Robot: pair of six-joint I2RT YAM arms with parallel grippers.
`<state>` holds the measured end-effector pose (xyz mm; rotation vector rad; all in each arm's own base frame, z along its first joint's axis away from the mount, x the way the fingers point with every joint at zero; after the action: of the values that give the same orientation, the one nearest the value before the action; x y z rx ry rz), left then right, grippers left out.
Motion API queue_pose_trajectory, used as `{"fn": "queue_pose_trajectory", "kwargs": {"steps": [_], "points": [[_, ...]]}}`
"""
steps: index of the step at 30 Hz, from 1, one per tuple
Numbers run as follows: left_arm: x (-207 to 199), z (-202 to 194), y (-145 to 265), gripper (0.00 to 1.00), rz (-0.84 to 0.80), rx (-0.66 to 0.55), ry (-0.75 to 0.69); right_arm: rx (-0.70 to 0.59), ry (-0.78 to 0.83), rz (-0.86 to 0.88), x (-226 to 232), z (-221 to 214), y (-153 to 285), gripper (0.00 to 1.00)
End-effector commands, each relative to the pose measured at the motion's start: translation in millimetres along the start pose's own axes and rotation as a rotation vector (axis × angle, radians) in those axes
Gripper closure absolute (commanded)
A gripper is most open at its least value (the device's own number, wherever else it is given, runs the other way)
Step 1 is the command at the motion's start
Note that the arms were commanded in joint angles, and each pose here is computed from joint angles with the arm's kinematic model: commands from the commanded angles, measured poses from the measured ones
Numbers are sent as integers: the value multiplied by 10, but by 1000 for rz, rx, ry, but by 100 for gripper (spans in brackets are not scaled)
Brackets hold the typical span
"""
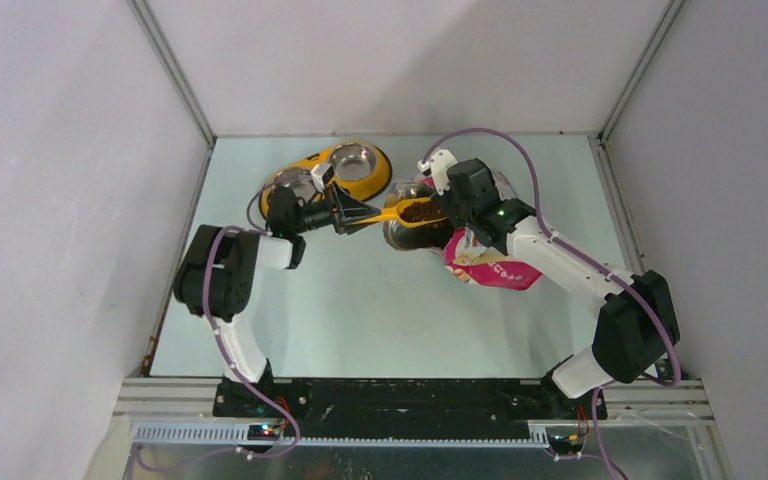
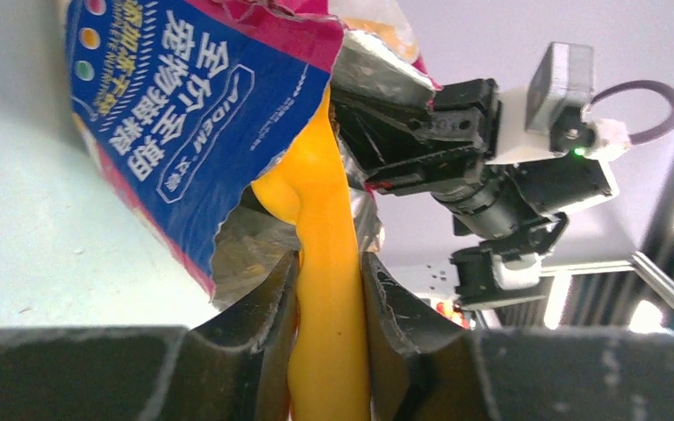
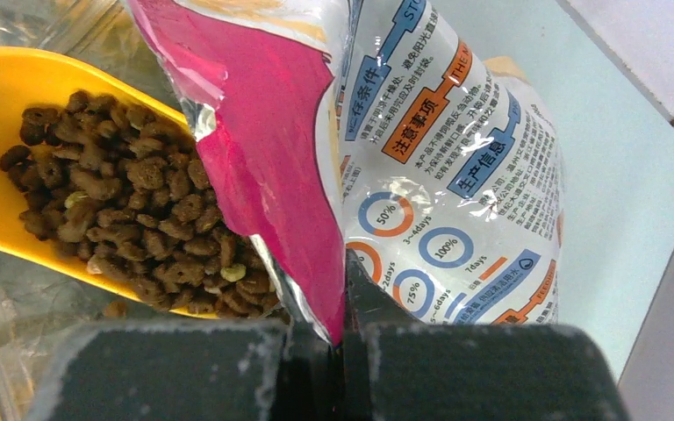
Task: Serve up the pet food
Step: Collect the pet food from the pet food bag.
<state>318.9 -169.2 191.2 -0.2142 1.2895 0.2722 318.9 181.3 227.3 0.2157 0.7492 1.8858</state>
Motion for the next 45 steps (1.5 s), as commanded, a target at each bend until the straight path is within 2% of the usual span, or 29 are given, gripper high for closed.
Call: {"fn": "queue_pose_trajectory", "kwargs": {"steps": [1,4,12,16,17,20,40,45], "points": [[-242,16,31,100,-215,13,-53,-10,14,-90,-176,-1,31,100],[-155,-1,20,100,-177,-7,-54,-16,15,-96,-187,10,43,100],[108,-78,20,100,55,-13,-45,-18,21,-94,-173,17,48,100],[-1,-52,59,100,-1,-7,-89,-21,20,-97,-185,23,62,100],[-36,-41,75,100,-20,-13,-53,-22,19,-100,-195,25,64,100],[-85,24,144,100,-63,-42,-64,-22,13,-106,-218,26,71,100],[-32,69,330,100,-19,-115,-35,-7,19,-127,-241,-6,17,100],[0,64,312,100,-22,-120,-16,4,30,-73,-113,-30,-15,100]]}}
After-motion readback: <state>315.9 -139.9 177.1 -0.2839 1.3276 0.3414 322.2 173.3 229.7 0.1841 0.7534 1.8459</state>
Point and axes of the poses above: each gripper's point midway between its finger pads, its own y axis back along the fingers, its own x axis along the line the jaws close on, z = x × y, the point moved 8 cm from there along y, back along the fingers, and after that the axes turned 9 degrees about -y, right-handed, at the moved point
